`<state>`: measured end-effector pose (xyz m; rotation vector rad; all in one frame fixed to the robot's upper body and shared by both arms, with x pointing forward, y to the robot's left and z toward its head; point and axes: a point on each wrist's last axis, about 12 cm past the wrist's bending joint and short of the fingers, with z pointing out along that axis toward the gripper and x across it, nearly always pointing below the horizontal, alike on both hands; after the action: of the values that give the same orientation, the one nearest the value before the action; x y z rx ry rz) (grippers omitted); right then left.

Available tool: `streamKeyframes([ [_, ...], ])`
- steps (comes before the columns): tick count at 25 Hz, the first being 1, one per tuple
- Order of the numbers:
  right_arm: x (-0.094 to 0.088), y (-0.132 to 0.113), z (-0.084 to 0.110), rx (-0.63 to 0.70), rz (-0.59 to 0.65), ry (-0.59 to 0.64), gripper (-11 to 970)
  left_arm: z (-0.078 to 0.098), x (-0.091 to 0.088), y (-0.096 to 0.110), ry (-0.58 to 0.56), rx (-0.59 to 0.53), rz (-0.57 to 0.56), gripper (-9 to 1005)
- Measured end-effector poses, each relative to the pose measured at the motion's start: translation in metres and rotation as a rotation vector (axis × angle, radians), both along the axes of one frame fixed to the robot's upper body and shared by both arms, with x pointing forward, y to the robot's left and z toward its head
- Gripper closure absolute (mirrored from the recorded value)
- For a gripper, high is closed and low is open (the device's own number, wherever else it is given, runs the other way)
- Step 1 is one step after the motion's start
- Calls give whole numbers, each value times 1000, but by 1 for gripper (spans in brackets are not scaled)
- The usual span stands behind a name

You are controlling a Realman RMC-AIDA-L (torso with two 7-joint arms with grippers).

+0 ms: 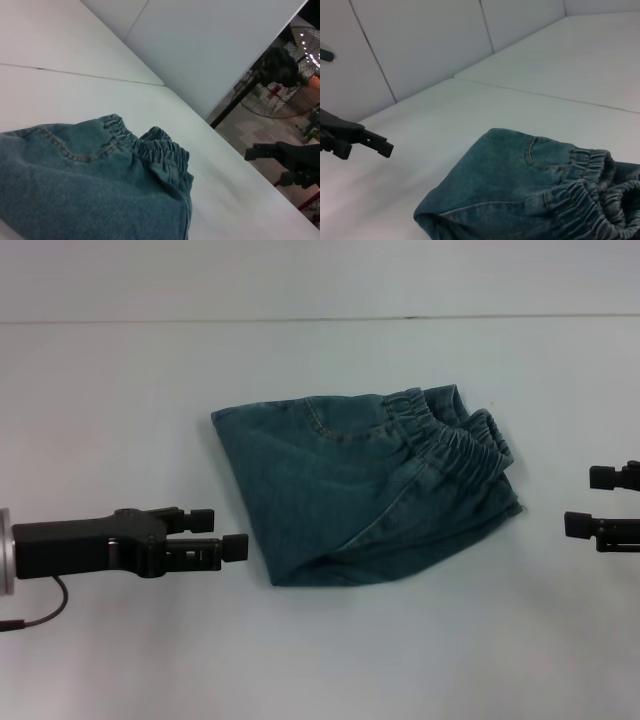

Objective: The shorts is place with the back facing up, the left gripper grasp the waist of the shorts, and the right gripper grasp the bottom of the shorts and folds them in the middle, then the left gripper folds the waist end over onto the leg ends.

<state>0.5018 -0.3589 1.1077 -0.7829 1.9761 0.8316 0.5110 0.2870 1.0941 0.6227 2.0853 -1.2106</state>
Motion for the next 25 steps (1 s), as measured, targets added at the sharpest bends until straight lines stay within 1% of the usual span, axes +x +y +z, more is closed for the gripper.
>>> streamKeyframes([
  [18, 3, 5, -2, -19, 12, 6, 12, 0, 1, -3, 4, -10, -10, 57],
  [22, 6, 10, -4, -16, 24, 10, 12, 0, 1, -5, 9, -16, -18, 58],
  [25, 10, 21, -9, 5, 45, 5, 13, -1, 2, -7, 16, -23, -22, 58],
])
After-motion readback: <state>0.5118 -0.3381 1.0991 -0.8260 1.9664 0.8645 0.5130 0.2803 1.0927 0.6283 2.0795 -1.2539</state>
